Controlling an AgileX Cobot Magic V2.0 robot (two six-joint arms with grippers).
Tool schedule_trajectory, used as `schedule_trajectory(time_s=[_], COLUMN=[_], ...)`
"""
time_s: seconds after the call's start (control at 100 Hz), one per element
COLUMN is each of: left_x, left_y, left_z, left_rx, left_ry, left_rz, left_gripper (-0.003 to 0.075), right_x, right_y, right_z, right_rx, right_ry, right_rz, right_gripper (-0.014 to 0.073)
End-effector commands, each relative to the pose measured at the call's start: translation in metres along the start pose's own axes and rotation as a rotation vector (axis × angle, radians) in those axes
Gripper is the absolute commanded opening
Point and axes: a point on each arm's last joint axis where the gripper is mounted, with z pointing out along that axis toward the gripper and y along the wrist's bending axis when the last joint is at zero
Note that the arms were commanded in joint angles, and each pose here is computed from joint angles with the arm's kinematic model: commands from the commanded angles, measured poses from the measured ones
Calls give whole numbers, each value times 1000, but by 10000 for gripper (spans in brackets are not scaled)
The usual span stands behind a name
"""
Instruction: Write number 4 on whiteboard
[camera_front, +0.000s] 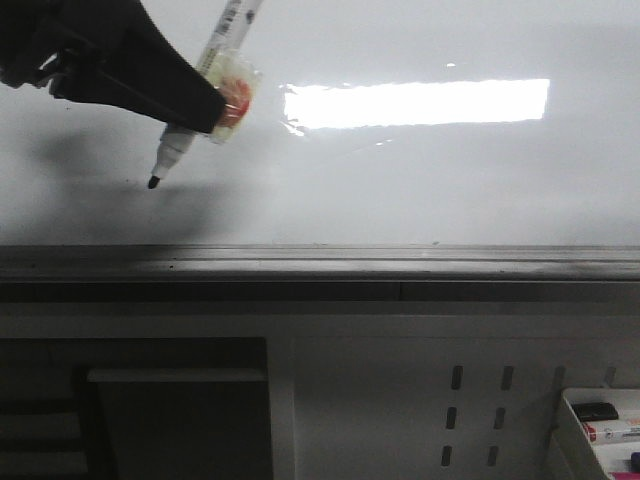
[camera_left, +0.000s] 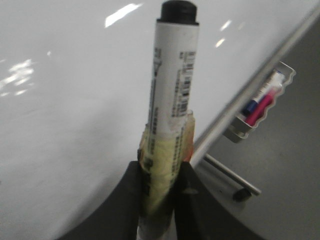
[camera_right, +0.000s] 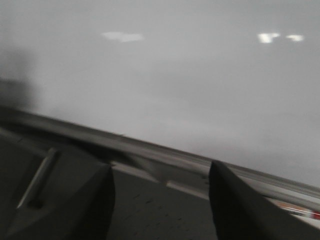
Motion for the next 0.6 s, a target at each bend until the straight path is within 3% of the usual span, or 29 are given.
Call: schedule_trajectory(time_s=[0.0, 0.19, 0.38, 0.59], left_x=[-14, -18, -20, -23], left_y=[-24, -60, -81, -83], left_z=[-4, 9, 17, 19], left_rx=[64, 75, 81, 44], left_ry=[-36, -42, -64, -91], left_rz=[137, 321, 389, 398], left_gripper=[-20, -20, -20, -20], right_x=[-21, -38, -52, -61], right_y=[15, 22, 32, 50], right_z=[4, 20, 31, 41], right_rx=[-200, -436, -534, -607], right_ry=[-10, 74, 132, 173], right_rz=[-36, -3, -40, -111], right_gripper=[375, 375, 375, 375])
